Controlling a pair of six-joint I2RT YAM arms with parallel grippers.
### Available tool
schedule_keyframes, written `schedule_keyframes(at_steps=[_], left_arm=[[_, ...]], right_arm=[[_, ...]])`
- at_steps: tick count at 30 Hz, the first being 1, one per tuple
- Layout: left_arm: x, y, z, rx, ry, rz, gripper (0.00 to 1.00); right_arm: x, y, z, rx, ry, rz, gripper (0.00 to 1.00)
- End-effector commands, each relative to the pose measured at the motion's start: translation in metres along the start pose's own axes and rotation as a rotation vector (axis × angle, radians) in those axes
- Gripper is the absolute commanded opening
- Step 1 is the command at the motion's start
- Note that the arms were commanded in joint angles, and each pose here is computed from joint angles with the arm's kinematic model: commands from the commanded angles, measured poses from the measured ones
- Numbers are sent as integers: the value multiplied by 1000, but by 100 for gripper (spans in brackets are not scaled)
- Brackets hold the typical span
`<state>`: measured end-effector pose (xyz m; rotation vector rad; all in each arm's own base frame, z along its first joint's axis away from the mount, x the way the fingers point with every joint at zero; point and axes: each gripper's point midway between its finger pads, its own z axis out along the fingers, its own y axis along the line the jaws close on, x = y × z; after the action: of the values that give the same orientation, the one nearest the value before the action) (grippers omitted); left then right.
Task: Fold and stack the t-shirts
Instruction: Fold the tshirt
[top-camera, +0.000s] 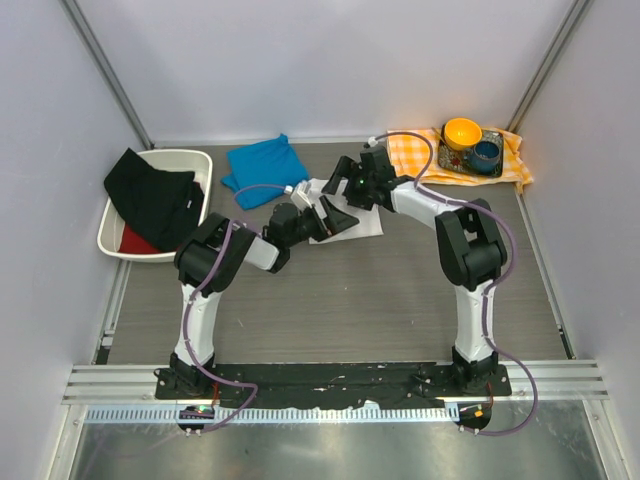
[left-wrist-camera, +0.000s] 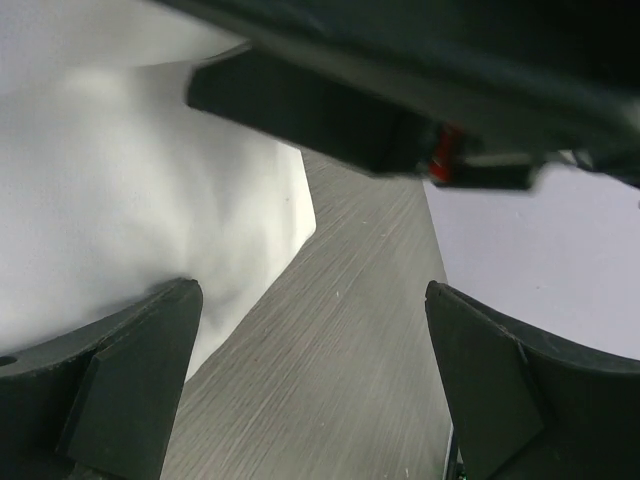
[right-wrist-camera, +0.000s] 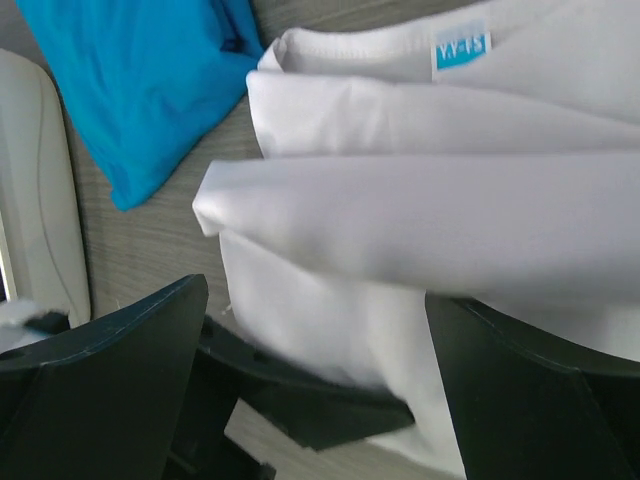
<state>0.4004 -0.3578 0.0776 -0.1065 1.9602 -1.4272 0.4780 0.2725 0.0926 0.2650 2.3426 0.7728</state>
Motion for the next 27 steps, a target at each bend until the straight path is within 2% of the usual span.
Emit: schedule_keyframes(at_steps=[1, 10, 14, 16, 18, 19, 20, 22, 23, 24, 25, 26, 27], left_arm=[[13, 15, -10, -15, 25, 10, 100], [29, 13, -22, 1, 51, -3, 100], [28, -1, -25, 26, 55, -2, 100], [23, -14, -28, 42, 56, 5, 100], [8, -41, -33, 56, 50, 20, 100], [5, -51, -35, 64, 59, 27, 100], [5, -54, -39, 36, 78, 15, 100], [-17, -90, -49, 53, 49, 68, 100], [-11, -81, -56, -31, 86, 45, 100], [-30, -105, -66, -27, 52, 74, 100], [-34, -107, -72, -60, 54, 118, 100], [-30, -91, -82, -173, 82, 102, 100], [-41, -97, -88, -207, 58, 125, 100]], right_arm=[[-42, 26, 12, -102, -85, 32, 97], [-103, 12, 42, -61, -222, -19, 97], [-117, 18, 25, -55, -272, -57, 97], [-131, 43, -5, -102, -345, -98, 97], [-123, 41, -20, -64, -346, -135, 97], [-123, 56, -36, -76, -365, -180, 97], [-118, 56, -42, -52, -343, -200, 97], [-102, 47, -51, 36, -300, -249, 97], [-97, 52, -60, 54, -295, -292, 97], [-87, 42, -64, 102, -257, -312, 97], [-83, 37, -67, 122, -240, -325, 97], [-78, 33, -75, 144, -229, -347, 97], [-69, 26, -80, 169, -201, -362, 97]])
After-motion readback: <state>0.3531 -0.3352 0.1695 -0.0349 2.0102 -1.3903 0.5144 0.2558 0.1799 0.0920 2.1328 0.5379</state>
